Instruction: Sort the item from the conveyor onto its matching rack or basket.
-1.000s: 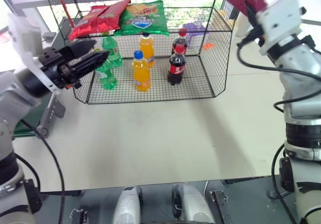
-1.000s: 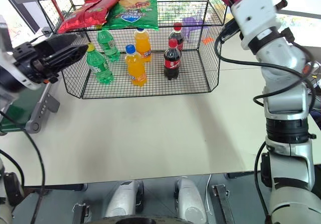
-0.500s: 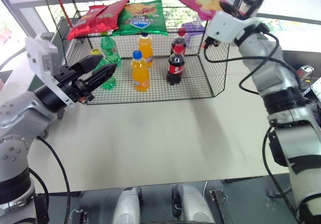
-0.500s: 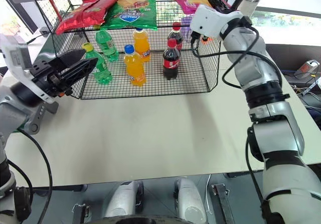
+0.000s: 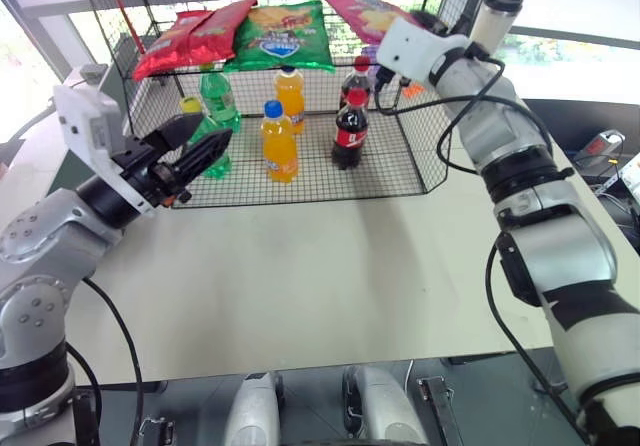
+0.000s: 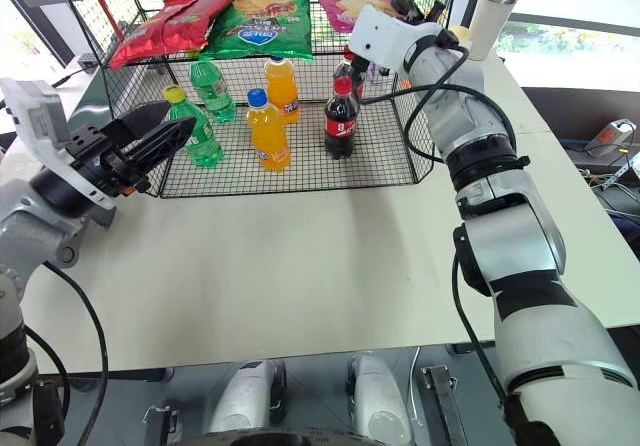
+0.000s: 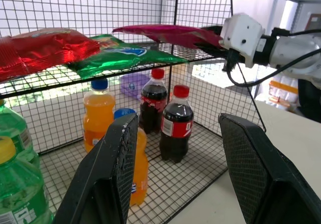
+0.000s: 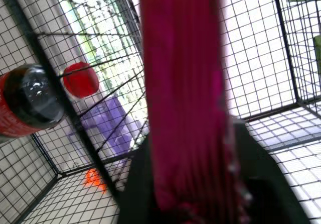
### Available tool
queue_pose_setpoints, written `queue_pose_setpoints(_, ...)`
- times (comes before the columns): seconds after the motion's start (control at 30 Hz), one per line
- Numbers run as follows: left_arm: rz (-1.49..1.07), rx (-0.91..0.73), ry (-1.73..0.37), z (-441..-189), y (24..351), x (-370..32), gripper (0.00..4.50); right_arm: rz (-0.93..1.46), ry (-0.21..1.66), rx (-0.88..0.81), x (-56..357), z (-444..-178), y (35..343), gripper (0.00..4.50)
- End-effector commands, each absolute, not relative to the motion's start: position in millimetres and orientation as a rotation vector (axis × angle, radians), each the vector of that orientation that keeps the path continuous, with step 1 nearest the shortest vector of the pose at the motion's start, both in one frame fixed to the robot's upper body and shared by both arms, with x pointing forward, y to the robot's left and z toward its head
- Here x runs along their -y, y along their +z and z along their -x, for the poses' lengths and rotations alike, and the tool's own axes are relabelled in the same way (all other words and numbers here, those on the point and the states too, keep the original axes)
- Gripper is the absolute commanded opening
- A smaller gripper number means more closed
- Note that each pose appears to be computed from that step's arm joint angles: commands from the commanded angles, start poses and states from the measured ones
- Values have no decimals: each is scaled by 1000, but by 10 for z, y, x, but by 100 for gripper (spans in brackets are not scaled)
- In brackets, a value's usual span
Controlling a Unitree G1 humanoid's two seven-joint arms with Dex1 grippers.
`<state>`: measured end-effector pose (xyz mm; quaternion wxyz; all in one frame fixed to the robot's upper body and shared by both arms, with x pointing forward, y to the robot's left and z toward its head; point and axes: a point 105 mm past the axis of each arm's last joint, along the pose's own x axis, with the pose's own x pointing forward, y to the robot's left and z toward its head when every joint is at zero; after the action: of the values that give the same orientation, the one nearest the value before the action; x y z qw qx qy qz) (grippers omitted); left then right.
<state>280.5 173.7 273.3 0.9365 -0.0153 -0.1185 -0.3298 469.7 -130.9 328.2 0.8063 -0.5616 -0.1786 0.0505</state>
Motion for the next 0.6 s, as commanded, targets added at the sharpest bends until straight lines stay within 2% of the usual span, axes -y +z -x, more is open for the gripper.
queue_pose_setpoints(0.03, 11, 290, -668, -2762, 2813, -1729, 264, 1194, 129, 421, 1213, -4674, 3402, 336)
queue_pose_setpoints(0.1, 11, 289, -663, -2766, 2806, -1734, 264, 1175, 167, 408, 1197, -4666, 3412, 437)
queue_pose_setpoints(0.13, 11, 289, -661, -2769, 2804, -1737, 264, 1156, 201, 398, 1182, -4655, 3414, 445)
queue_pose_setpoints(0.4, 11, 290, -651, -2793, 2793, -1747, 264, 943, 546, 273, 1127, -4468, 3324, 445)
queue_pose_setpoints(0.6, 11, 290, -643, -2813, 2774, -1747, 264, 888, 643, 228, 1115, -4398, 3256, 445)
